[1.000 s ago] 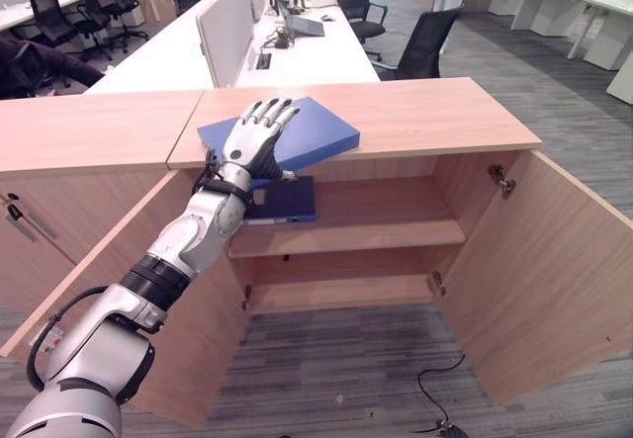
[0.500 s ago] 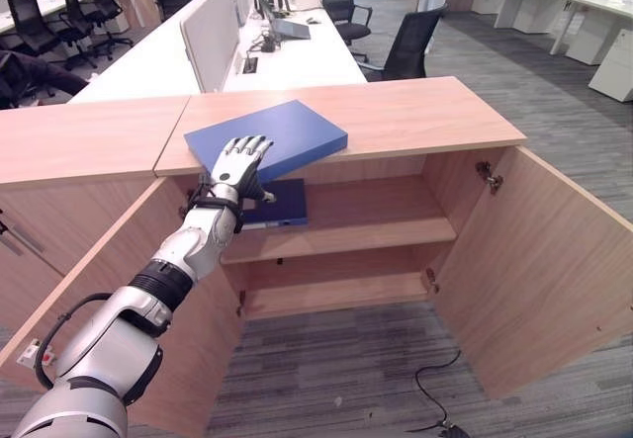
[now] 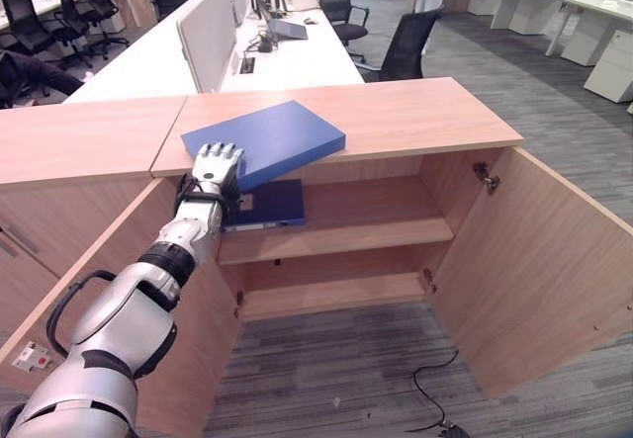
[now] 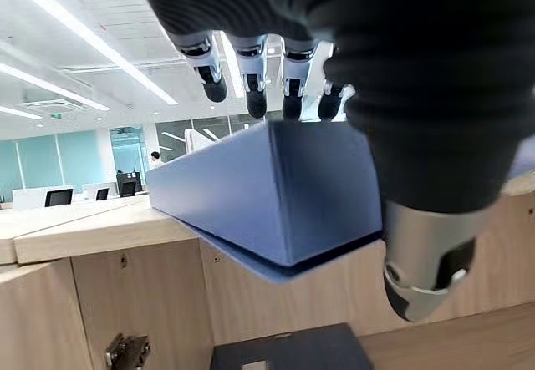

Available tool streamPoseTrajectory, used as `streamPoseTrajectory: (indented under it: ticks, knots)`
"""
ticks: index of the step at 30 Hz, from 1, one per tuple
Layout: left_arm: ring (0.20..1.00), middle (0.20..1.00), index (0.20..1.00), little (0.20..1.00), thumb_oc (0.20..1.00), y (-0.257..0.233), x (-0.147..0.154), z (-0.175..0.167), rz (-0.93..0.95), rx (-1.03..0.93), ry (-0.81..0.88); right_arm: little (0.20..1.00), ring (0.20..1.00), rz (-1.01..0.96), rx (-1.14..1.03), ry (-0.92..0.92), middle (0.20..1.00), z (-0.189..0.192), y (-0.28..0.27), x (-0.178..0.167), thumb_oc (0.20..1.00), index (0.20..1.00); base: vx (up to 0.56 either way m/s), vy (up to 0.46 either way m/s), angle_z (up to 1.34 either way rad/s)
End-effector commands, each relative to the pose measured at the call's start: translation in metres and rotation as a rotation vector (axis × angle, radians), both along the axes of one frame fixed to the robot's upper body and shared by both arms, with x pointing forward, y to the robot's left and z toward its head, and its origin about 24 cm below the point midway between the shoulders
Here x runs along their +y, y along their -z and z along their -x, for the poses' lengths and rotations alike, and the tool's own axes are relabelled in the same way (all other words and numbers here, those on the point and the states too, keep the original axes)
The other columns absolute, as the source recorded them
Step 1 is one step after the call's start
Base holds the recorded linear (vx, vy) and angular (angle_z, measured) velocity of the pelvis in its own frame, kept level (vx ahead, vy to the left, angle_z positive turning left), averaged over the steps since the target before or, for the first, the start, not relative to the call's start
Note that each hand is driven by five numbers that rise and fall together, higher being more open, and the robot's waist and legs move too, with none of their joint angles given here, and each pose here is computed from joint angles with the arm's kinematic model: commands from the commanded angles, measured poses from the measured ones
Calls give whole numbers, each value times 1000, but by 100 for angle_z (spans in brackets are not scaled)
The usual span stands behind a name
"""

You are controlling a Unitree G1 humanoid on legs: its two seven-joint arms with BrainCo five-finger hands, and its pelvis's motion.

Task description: Put the empty folder in the office cabinet

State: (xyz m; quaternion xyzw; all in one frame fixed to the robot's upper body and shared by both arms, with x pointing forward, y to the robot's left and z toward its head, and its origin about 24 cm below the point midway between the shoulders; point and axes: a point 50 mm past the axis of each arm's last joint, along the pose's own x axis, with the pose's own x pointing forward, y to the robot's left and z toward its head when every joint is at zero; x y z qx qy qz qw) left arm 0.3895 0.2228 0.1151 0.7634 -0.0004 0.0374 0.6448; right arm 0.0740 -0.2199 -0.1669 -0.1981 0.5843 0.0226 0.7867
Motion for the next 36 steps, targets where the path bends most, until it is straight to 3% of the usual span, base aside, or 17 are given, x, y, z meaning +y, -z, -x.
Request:
streamPoseTrajectory:
  ticks: [1,20,21,22,24,29,30,36]
  knots:
    - [1000,1000,1000,1000,1000,-71,2,-24,-73,-184,-79,1000,1000,39,11,13,1000,0,-1,-11,1000,1000,8,3,-4]
    - [1000,1000,1000,1000,1000,-74,6,-26,-133,-188,-134,1000,1000,43,-17,5,1000,-8,-3,-11,1000,1000,-5,6,-7]
    - [937,937,937,937,937,-74,7,-26,-135,-188,-141,1000,1000,44,-16,3,1000,-8,-3,-11,1000,1000,0,0,0]
    - [796,796,796,796,796,-73,9,-26,-136,-186,-152,1000,1000,45,-16,1,1000,-8,-3,-11,1000,1000,0,0,0]
    - [595,595,595,595,595,-73,11,-25,-138,-190,-168,1000,1000,48,-16,-2,1000,-8,-3,-12,1000,1000,0,0,0]
    - [322,322,322,322,322,-70,12,-25,-154,-172,-190,1000,1000,47,-17,-5,1000,-10,-3,-11,1000,1000,0,0,0]
    - [200,200,200,200,200,-68,14,-24,-150,-164,-203,1000,1000,44,-13,-4,1000,-10,-3,-10,1000,1000,0,0,0]
    - [200,200,200,200,200,-64,25,-21,-164,-150,-261,1000,1000,49,-11,-12,1000,-10,-3,-11,1000,1000,0,0,0]
